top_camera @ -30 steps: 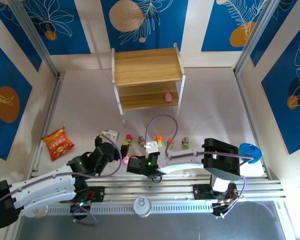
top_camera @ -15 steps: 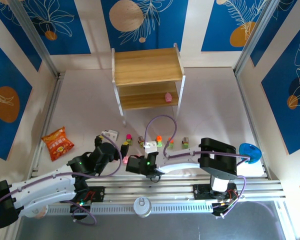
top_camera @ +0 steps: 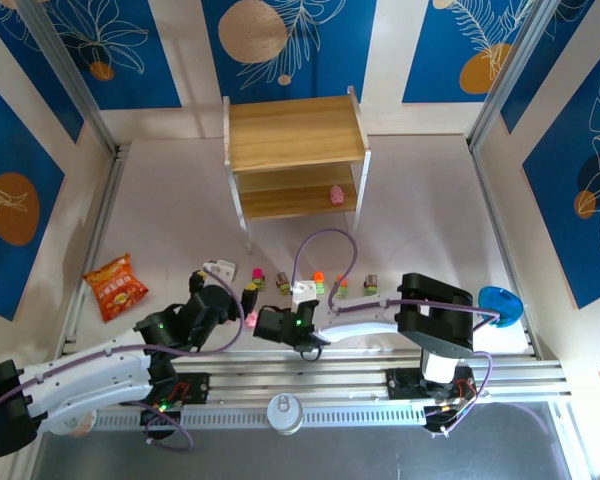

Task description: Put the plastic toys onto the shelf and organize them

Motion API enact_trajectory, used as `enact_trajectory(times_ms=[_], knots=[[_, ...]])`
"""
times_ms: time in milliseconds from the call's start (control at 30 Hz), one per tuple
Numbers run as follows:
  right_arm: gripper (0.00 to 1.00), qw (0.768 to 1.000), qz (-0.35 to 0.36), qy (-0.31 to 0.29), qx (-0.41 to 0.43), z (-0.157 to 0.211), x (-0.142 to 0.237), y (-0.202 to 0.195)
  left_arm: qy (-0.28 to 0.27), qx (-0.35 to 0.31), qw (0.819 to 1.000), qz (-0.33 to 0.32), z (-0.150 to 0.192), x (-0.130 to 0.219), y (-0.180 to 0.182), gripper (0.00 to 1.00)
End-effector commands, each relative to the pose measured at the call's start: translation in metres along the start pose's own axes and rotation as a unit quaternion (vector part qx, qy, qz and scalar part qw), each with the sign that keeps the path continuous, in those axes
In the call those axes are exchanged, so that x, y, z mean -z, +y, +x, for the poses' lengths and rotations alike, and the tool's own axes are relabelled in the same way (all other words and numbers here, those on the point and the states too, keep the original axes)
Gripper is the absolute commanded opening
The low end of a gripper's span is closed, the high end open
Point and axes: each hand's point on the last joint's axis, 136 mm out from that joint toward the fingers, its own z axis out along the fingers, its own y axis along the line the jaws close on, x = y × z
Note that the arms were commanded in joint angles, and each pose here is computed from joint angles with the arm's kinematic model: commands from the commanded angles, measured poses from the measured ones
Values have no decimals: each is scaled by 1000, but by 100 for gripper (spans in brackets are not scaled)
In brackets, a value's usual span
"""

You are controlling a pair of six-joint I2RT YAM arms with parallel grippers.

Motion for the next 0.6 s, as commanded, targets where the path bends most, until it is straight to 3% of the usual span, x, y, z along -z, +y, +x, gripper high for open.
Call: enact_trajectory(times_ms=[0,567], knots=[[45,1000,18,8,-6,6,-9,-7,0,3,1000,-9,1,0,2,98],[35,1000,23,1,-5,5,-6,-11,0,2,1000,-9,2,-1,2,98]])
